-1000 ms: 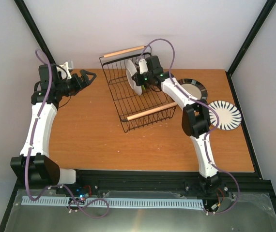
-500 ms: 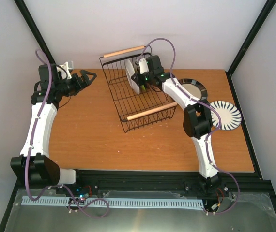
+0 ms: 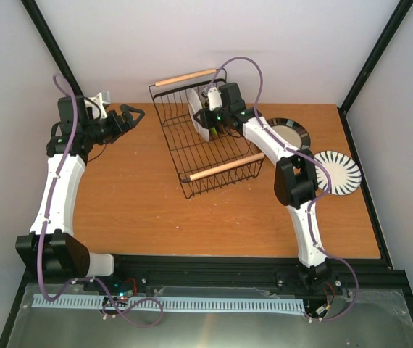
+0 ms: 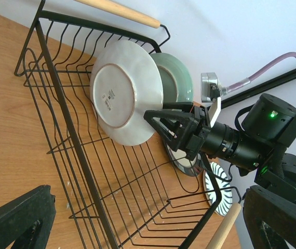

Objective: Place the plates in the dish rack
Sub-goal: Insert the plate into the dish rack, then move the plate to the center of the board.

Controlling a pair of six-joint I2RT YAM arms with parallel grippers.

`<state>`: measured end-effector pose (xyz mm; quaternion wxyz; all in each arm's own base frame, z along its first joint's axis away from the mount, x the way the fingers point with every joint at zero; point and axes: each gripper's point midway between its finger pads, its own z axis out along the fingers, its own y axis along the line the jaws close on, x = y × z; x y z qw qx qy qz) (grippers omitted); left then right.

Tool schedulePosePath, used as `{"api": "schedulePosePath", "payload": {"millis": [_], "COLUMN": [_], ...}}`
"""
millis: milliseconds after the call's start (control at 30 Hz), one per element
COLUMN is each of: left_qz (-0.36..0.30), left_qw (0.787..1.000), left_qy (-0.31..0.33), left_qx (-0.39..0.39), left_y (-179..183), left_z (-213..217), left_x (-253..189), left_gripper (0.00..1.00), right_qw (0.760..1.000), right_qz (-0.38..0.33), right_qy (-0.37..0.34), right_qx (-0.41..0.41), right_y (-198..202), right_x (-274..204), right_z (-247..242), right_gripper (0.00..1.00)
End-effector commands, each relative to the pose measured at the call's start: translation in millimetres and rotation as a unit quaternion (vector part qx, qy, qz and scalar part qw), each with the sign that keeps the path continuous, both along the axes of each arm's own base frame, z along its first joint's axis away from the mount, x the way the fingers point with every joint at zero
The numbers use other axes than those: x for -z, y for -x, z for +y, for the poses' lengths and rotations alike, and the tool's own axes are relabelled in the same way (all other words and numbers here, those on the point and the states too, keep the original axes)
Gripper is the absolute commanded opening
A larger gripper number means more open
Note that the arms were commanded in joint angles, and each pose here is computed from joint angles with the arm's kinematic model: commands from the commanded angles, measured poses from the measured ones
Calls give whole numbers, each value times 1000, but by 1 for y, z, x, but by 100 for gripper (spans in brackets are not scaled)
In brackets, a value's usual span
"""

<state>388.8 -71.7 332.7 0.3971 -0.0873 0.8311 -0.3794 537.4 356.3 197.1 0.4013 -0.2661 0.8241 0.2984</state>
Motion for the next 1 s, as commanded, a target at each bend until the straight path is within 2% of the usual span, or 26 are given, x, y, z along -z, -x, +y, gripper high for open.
{"api": "schedulePosePath", "payload": {"millis": [0, 267, 567, 767, 867, 967], "left_qz": [-23, -25, -22, -17, -9, 7], "left_qw": [1000, 1000, 1000, 999, 999, 998], "left_qy": [3, 8, 7, -14, -10, 5], "left_qx": [2, 3, -7, -39, -52, -68], "left_y": [-3, -4, -5, -12, -20, -30], "left_z": [1, 0, 3, 14, 20, 26], "left_x": [-14, -18, -17, -16, -14, -7], "left_gripper": [100, 100, 100, 100, 100, 100], "right_qw": [1000, 1000, 997, 985, 965, 933], "right_qz": [-25, -22, -54, -60, -45, -3], "right_qy": [-14, -4, -32, -62, -91, -126], "right_qx": [-4, 7, 54, 153, 243, 337], "right_y": [7, 19, 30, 39, 46, 52], "right_x": [-35, -38, -90, -122, -135, -123], "right_z": [-1, -15, -61, -138, -201, -259], "right_gripper": [43, 44, 50, 59, 65, 67]}}
